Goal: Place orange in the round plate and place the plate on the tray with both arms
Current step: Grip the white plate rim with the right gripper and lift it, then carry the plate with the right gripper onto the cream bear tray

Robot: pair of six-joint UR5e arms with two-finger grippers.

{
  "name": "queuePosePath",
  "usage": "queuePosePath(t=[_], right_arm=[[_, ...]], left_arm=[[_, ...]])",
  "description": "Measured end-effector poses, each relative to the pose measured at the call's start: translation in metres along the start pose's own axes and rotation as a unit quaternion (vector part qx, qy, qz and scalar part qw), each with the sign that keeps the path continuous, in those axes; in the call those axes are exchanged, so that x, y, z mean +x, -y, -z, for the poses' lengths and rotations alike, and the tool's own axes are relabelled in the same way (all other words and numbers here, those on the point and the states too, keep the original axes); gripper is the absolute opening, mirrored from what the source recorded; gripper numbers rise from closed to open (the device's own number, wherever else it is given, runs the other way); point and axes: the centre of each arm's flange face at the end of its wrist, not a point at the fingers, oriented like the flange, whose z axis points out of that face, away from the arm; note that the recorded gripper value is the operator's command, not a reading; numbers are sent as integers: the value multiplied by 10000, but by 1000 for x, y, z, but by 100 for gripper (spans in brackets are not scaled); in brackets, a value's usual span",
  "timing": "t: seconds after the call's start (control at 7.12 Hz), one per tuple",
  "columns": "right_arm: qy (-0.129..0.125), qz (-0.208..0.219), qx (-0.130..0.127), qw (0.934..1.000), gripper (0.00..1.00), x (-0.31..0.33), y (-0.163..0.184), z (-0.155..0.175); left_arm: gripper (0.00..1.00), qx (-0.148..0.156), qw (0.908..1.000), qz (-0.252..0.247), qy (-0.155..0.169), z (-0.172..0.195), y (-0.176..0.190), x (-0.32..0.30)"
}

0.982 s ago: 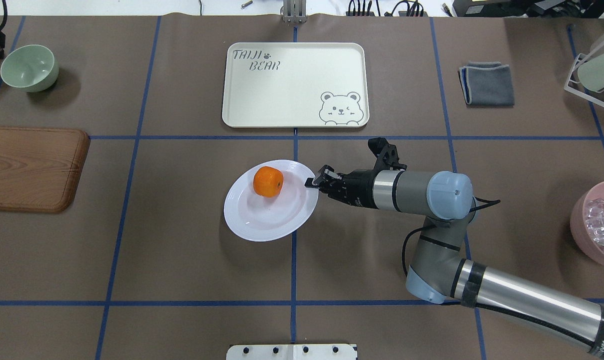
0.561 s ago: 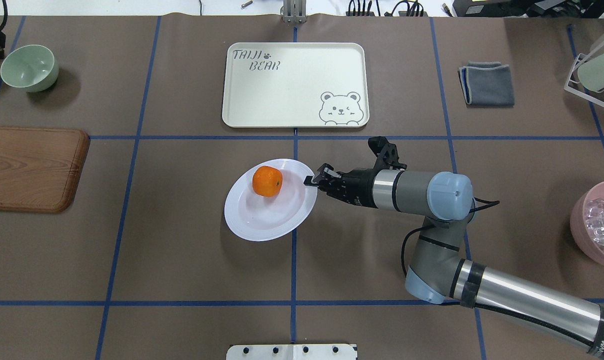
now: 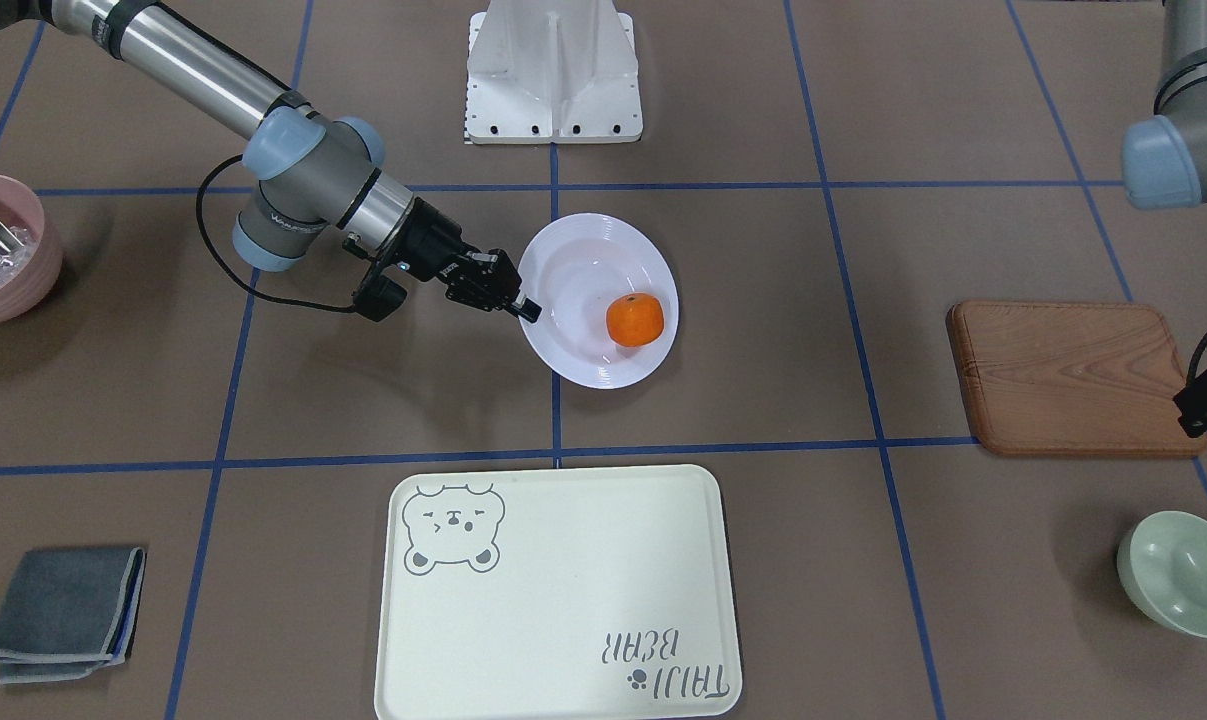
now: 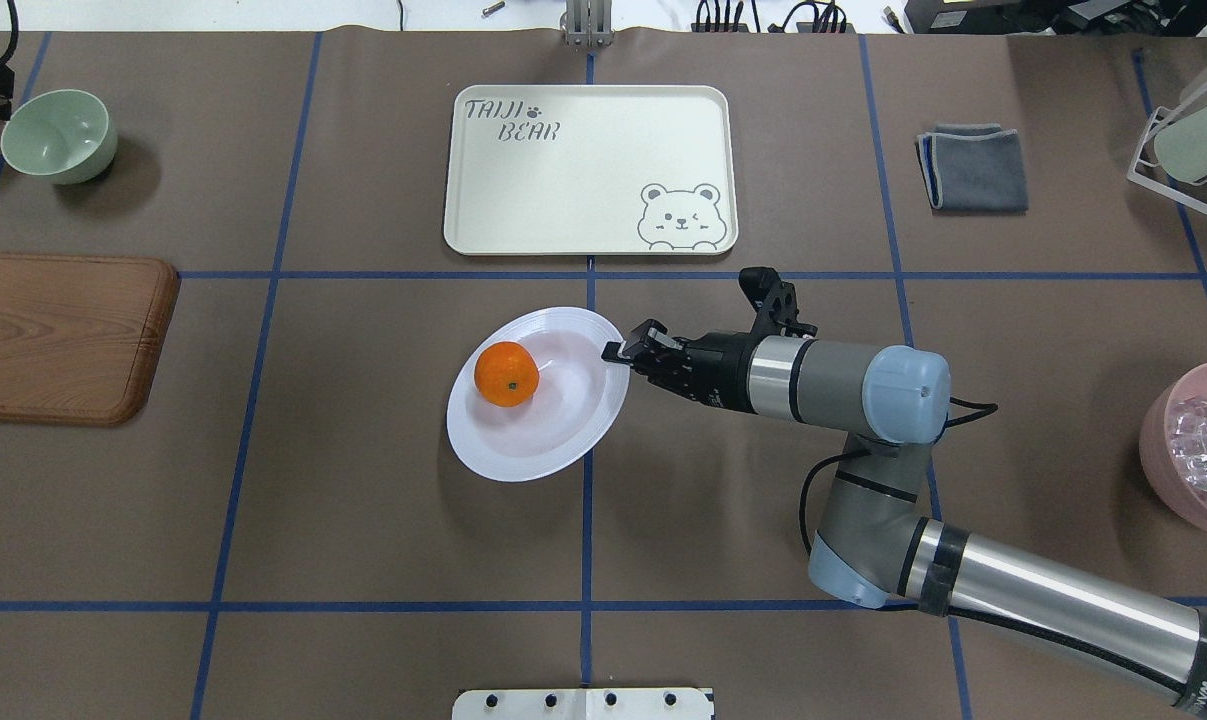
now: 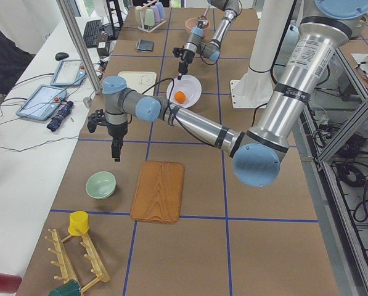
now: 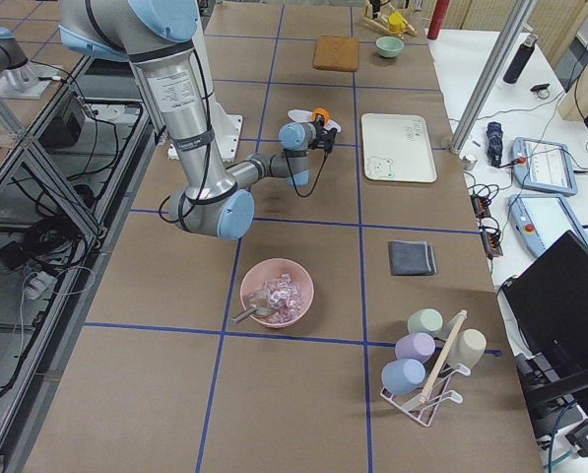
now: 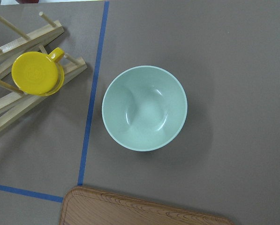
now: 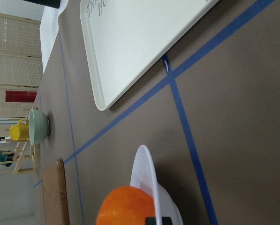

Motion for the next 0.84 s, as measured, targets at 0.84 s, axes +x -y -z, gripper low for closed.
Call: queuePosePath(t=[0.84], right_arm=[[620,-309,636,9956,0,-11,12,8]], left_arm=[[99,7,10000,-6,-2,0,0,1]])
